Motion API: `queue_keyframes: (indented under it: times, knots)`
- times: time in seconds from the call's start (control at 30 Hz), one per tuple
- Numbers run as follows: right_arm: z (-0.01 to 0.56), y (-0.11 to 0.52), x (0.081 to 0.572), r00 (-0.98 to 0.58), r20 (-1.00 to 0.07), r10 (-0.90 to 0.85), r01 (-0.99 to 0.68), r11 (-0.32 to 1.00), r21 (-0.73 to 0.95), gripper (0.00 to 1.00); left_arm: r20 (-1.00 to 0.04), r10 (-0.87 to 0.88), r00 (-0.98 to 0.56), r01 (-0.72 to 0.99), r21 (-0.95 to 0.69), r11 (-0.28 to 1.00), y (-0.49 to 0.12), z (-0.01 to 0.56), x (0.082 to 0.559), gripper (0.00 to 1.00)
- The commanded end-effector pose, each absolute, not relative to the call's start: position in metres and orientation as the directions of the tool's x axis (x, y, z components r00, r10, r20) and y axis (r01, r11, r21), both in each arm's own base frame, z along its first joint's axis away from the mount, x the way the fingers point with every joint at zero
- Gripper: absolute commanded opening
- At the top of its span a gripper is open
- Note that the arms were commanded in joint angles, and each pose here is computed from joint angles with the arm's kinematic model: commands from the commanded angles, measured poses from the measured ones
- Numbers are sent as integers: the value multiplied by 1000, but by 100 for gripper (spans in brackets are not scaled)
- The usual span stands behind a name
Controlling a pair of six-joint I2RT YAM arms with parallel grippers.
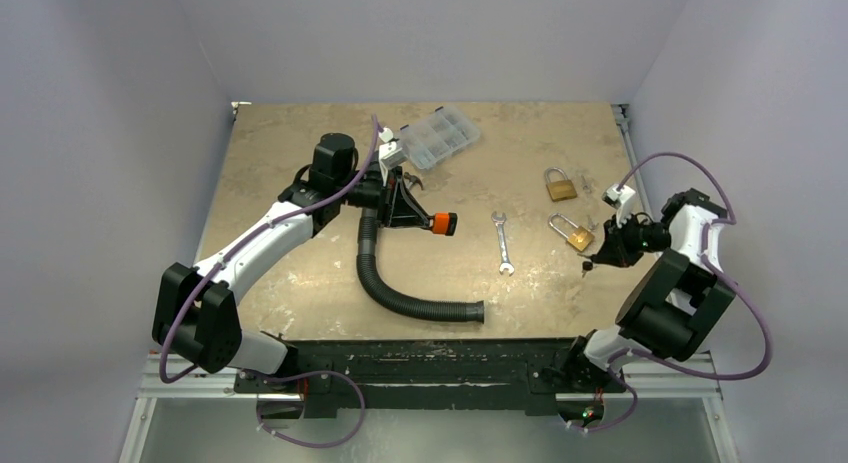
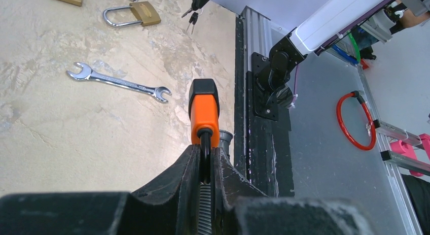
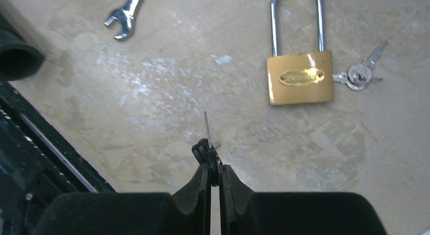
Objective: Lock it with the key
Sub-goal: Place the key at the center of the board.
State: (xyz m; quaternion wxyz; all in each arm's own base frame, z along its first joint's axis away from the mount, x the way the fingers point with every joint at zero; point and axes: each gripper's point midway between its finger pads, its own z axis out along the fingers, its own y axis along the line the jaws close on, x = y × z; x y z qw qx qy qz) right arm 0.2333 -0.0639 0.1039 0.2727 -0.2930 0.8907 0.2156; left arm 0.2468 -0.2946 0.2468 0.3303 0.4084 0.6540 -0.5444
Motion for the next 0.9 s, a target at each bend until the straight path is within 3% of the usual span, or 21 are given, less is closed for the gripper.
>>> queue_keyframes:
  times: [0.0,0.23,0.43,0.57,0.77,0.87]
  knots:
    - [78,-95,244,-699,-551,-457,-604,789,111,0,-910,153,-385,923,-382,45,-295,260,248,0]
    - [51,-119,245,-731,-481,-484,-572,819,45,2,-909,156,-386,922,-383,51,-296,256,247,0]
    - [54,-122,249,-721,-489,-491,-570,821,16,49,-902,165,-399,917,-396,49,-299,252,246,0]
    - [73,-118,250,-699,-517,-493,-577,817,2,66,-892,178,-415,909,-414,45,-304,245,243,0]
    - [129,-82,262,-565,-661,-494,-635,772,-34,95,-869,196,-454,890,-452,59,-315,236,240,0]
    - [154,-48,265,-474,-711,-520,-685,725,-74,99,-843,194,-502,864,-499,69,-320,231,242,0]
